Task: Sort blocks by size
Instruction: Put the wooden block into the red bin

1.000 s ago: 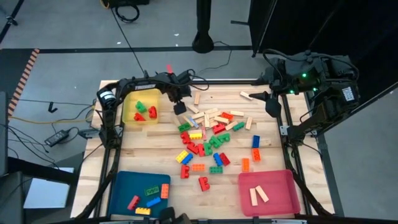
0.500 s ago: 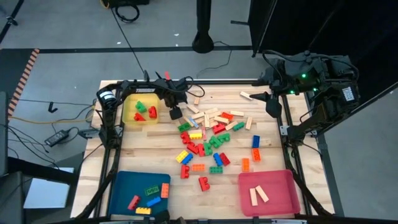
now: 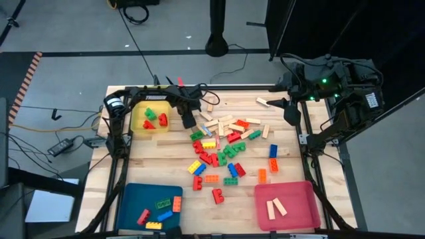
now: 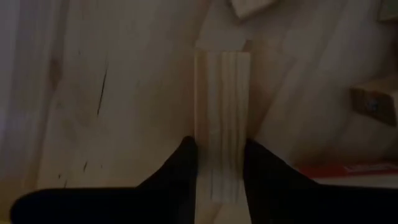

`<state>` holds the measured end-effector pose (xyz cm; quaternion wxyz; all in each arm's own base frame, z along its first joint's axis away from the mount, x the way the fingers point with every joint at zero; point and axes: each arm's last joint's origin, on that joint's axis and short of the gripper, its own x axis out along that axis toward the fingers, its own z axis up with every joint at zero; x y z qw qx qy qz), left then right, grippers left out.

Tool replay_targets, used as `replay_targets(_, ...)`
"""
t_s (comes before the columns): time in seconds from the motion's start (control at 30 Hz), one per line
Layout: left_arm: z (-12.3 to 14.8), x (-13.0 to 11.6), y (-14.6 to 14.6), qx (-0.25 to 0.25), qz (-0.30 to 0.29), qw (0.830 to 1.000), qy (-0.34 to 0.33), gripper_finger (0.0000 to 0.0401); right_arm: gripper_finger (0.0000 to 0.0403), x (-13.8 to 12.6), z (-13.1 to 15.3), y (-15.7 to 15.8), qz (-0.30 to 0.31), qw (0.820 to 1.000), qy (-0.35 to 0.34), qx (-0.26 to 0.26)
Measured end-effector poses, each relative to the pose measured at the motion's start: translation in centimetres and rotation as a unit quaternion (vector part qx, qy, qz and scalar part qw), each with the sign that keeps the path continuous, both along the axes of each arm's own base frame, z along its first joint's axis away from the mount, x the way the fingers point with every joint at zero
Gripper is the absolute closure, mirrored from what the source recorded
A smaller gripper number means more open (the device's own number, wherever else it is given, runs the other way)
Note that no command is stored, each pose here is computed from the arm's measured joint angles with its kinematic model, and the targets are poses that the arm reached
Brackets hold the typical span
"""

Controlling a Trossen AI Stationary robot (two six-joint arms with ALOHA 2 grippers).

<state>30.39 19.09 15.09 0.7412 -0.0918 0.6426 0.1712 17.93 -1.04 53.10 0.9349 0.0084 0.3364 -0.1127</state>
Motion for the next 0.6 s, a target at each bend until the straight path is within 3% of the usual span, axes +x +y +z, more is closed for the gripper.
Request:
replay_targets(0.17,0.9,0.5,0.0,-0.01,0.003,1.0,-0.001,0.0317,0.0188,0.0,0.0,0.0,0.002,1.0,0.001,-0.003)
replay_targets(0.33,3.8,1.6,0.0,-0.006,0.005,1.0,-0.019,0.0317,0.0189,-0.6,0.2,0.0,0.005,1.0,-0.005,-0.006)
replay_targets(0.47,7.5,3.1,-0.1,-0.006,0.002,0.997,-0.083,0.0317,0.0189,-2.3,0.8,0.2,0.011,1.0,-0.024,-0.01)
replay_targets(0.6,13.0,5.0,-1.2,0.018,-0.03,0.983,-0.178,0.0317,0.0189,-6.0,1.9,0.2,-0.005,0.997,-0.073,-0.009)
